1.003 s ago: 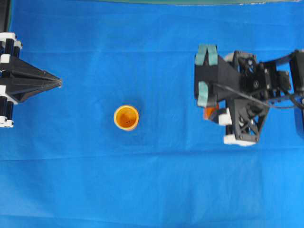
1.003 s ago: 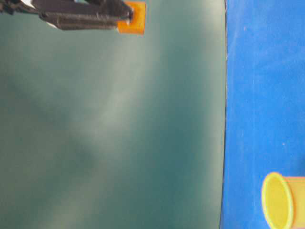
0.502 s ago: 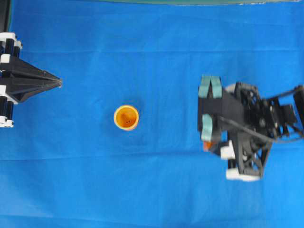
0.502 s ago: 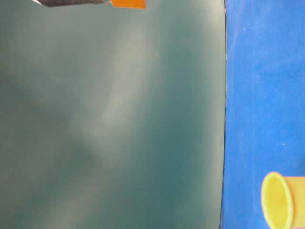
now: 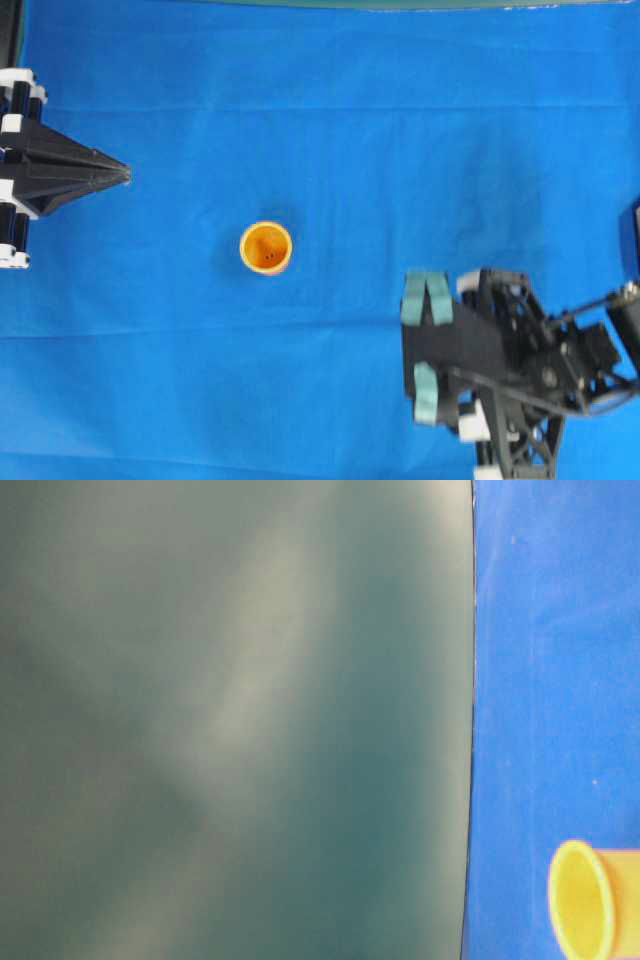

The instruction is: Move the block forward with right arm.

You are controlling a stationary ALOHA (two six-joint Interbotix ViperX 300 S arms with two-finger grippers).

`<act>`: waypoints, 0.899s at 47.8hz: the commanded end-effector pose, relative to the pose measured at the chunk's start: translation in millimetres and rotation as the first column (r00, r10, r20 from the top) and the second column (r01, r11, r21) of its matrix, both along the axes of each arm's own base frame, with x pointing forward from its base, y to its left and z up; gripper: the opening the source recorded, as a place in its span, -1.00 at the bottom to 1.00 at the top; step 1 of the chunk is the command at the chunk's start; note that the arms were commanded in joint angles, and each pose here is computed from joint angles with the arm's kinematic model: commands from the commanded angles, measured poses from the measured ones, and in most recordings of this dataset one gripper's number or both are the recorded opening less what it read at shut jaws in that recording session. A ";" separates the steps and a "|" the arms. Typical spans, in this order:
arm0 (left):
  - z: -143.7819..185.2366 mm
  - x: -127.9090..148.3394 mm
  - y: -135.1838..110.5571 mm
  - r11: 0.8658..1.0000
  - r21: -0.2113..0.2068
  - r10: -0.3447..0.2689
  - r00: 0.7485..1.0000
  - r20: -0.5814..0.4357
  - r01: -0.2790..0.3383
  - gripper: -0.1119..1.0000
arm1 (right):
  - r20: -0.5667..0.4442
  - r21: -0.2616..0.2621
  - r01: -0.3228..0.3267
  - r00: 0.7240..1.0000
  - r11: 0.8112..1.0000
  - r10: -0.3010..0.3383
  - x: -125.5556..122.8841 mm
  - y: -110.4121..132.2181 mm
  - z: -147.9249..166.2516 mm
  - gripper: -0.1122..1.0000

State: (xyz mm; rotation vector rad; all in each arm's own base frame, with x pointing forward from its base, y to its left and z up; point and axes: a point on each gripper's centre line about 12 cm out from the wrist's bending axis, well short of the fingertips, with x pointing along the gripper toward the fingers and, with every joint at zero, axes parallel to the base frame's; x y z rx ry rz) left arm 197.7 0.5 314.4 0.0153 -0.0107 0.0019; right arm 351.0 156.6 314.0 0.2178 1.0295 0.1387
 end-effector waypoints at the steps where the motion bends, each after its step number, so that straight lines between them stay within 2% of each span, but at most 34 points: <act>1: 13.4 2.5 0.3 1.000 0.002 0.001 1.000 0.031 -0.001 -0.79 | 0.046 0.030 -0.012 0.999 0.999 0.010 2.6 11.5 16.0 -0.06; 22: 12.8 2.5 0.3 1.000 0.002 0.001 1.000 0.029 -0.001 -0.79 | 0.058 0.093 -0.027 0.998 0.995 0.021 4.9 49.0 27.8 -0.06; 43: 13.4 2.5 0.3 1.000 0.002 0.001 1.000 0.031 -0.001 -0.79 | 0.063 0.122 -0.017 0.998 0.992 0.010 3.3 57.5 35.5 -0.06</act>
